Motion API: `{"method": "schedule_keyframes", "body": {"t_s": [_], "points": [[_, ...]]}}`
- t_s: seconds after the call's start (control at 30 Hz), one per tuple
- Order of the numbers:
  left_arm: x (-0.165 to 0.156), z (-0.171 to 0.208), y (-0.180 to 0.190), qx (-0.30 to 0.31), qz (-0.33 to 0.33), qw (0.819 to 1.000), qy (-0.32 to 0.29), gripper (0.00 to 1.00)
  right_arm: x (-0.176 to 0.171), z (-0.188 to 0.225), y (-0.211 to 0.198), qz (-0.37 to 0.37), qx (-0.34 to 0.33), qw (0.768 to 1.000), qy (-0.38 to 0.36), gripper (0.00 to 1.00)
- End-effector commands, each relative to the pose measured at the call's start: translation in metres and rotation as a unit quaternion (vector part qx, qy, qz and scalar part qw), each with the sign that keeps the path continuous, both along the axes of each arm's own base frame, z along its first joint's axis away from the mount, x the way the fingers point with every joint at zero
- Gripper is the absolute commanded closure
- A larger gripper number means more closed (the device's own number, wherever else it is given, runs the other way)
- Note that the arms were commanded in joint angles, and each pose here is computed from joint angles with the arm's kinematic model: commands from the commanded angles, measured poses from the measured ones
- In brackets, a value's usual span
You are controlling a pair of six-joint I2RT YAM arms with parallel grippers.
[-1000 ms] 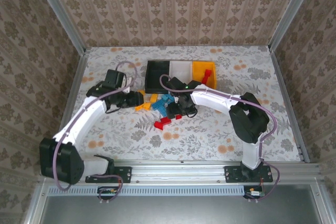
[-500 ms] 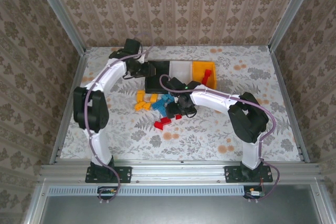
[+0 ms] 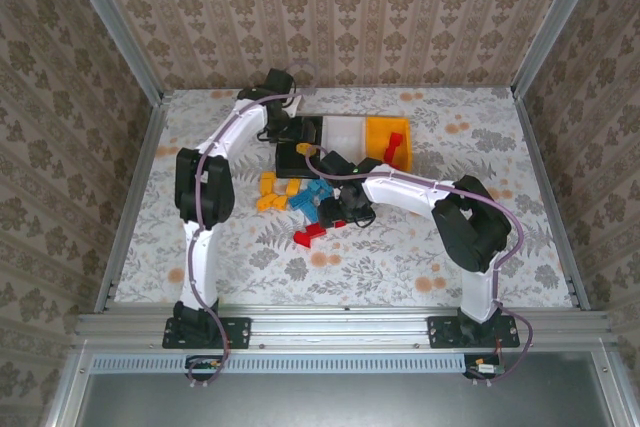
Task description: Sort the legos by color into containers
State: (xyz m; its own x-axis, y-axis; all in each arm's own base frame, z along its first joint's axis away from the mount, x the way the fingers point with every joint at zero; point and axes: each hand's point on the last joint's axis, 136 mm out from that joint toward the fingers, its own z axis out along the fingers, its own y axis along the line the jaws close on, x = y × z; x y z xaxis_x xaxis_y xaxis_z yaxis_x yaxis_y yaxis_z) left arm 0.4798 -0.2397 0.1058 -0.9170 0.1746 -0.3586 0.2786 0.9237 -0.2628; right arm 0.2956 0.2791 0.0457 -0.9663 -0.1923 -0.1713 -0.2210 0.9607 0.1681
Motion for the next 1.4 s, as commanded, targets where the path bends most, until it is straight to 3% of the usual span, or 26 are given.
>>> {"method": "schedule_keyframes", "body": {"t_s": [0.0, 0.17, 0.53, 0.67, 0.77, 0.87, 1.37], "points": [[-0.006, 0.019, 0.009, 0.010, -0.001, 1.000, -0.006, 0.31, -0.003, -0.010, 0.001, -0.005, 0.001, 1.000, 0.014, 0.25], [-0.024, 0.050, 0.015, -0.003, -0.002, 1.000, -0.026, 0.30, 0.000, -0.010, 0.001, -0.007, -0.001, 1.000, 0.012, 0.28], [-0.120, 0.071, 0.050, -0.040, 0.021, 0.998, -0.049, 0.26, 0.009, -0.022, -0.007, -0.017, -0.013, 1.000, 0.016, 0.47], [-0.146, 0.073, 0.060, -0.047, 0.027, 0.997, -0.049, 0.25, 0.014, -0.019, -0.007, -0.015, -0.019, 1.000, 0.010, 0.60], [-0.165, 0.073, 0.066, -0.052, 0.032, 0.997, -0.048, 0.25, 0.015, -0.016, -0.008, -0.015, -0.018, 1.000, 0.006, 0.64], [-0.184, 0.069, 0.074, -0.054, 0.039, 0.997, -0.042, 0.24, 0.012, -0.013, -0.012, -0.018, -0.018, 1.000, 0.004, 0.78], [-0.260, 0.078, 0.092, -0.083, 0.052, 0.994, -0.037, 0.20, -0.030, 0.041, -0.064, -0.056, -0.003, 0.997, -0.053, 0.79]]}}
